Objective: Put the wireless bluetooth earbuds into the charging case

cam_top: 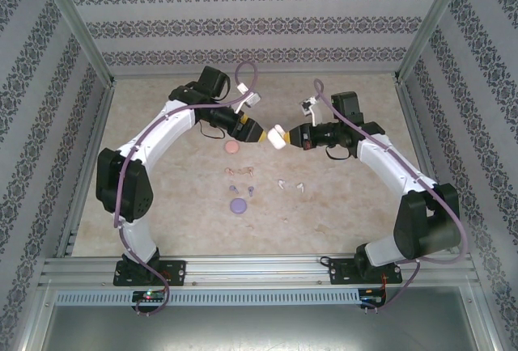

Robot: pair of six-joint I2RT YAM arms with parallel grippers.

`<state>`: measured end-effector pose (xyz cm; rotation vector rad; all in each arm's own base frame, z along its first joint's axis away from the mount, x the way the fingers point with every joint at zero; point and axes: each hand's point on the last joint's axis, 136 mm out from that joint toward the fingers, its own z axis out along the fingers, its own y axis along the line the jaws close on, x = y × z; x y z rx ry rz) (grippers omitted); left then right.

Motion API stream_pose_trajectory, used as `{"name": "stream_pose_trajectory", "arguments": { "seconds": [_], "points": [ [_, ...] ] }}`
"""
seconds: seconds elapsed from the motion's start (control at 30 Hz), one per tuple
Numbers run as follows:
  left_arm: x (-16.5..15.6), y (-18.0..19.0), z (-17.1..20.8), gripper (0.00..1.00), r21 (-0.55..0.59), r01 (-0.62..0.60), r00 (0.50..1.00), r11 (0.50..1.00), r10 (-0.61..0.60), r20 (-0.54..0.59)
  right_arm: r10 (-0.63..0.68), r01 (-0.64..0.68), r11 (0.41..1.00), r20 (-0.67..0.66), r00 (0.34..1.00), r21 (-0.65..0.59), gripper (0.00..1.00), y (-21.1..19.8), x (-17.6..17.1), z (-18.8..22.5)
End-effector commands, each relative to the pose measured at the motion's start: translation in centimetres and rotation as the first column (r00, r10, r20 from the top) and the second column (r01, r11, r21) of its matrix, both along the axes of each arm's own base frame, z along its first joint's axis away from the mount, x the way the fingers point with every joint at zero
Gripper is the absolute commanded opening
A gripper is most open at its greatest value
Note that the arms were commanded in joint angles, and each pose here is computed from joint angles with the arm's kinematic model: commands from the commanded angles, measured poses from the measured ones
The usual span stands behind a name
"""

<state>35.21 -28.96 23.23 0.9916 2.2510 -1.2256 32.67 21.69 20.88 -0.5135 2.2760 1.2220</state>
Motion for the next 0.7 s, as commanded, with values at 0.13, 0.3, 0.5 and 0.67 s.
{"name": "stream_pose_trajectory", "arguments": {
  "seconds": [0.13, 0.3, 0.5, 0.67],
  "points": [
    [-2.2, -1.0, 1.9, 0.73, -0.083, 0.098, 0.994, 0.992, -0.102, -0.038, 0.092, -0.092, 0.996, 0.04, 0.995, -0.005, 0.0, 1.9, -1.0, 1.2],
    [-2.9, -1.4, 2.0, 0.67, -0.087, 0.122, 0.991, 0.989, -0.126, -0.041, 0.093, -0.093, 0.996, 0.048, 0.995, -0.005, 0.0, 2.2, -0.9, 1.4],
    [-3.1, -1.7, 1.5, 0.63, -0.093, 0.138, 0.988, 0.986, -0.143, -0.057, 0.092, -0.092, 0.996, 0.055, 0.994, 0.001, 0.0, 2.2, -0.7, 1.9],
    [-3.2, -2.0, 1.4, 0.61, -0.095, 0.149, 0.986, 0.984, -0.155, -0.06, 0.097, -0.097, 0.995, 0.056, 0.994, 0.0, 0.0, 2.5, -0.7, 1.9]
  ]
}}
